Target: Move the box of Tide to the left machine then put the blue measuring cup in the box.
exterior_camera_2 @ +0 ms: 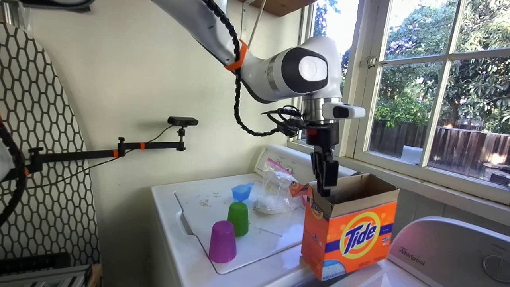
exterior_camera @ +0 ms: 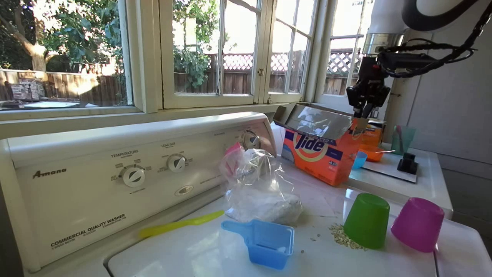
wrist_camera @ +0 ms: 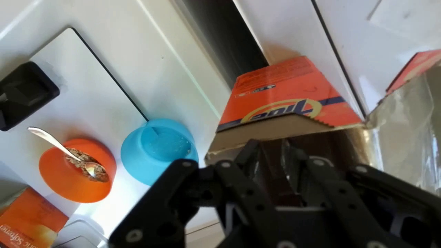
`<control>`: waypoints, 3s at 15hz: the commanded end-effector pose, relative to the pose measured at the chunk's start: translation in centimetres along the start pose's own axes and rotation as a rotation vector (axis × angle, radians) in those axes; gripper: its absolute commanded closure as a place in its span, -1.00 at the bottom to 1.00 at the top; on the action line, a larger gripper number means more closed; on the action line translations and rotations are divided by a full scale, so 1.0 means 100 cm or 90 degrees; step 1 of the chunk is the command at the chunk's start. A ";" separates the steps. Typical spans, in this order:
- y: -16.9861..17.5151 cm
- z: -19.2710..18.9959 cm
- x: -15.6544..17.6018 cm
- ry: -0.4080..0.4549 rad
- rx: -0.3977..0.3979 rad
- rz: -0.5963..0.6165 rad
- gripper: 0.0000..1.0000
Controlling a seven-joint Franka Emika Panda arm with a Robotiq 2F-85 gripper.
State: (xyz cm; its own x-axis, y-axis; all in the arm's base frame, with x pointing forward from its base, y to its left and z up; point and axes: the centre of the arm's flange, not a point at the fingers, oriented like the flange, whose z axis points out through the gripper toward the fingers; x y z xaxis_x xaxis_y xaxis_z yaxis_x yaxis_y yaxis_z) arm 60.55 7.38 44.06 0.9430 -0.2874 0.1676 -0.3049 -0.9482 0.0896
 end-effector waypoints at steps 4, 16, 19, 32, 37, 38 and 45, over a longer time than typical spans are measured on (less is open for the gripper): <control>0.027 -0.017 -0.020 -0.005 -0.018 0.056 -0.66; 0.012 0.014 -0.016 0.041 -0.025 0.164 -1.00; 0.021 0.009 -0.016 0.060 -0.017 0.207 -1.00; 0.030 0.032 0.001 0.111 0.009 0.283 -1.00; 0.015 0.044 0.004 0.106 0.012 0.256 -0.16; 0.012 0.046 0.003 0.105 0.015 0.244 0.03; 0.022 0.031 -0.017 0.122 0.046 0.090 1.00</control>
State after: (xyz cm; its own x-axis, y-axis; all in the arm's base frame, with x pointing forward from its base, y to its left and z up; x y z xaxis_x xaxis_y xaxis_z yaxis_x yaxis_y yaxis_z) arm 60.69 6.17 40.52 0.8095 -0.4728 0.3480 -0.4993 -0.8663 -0.0154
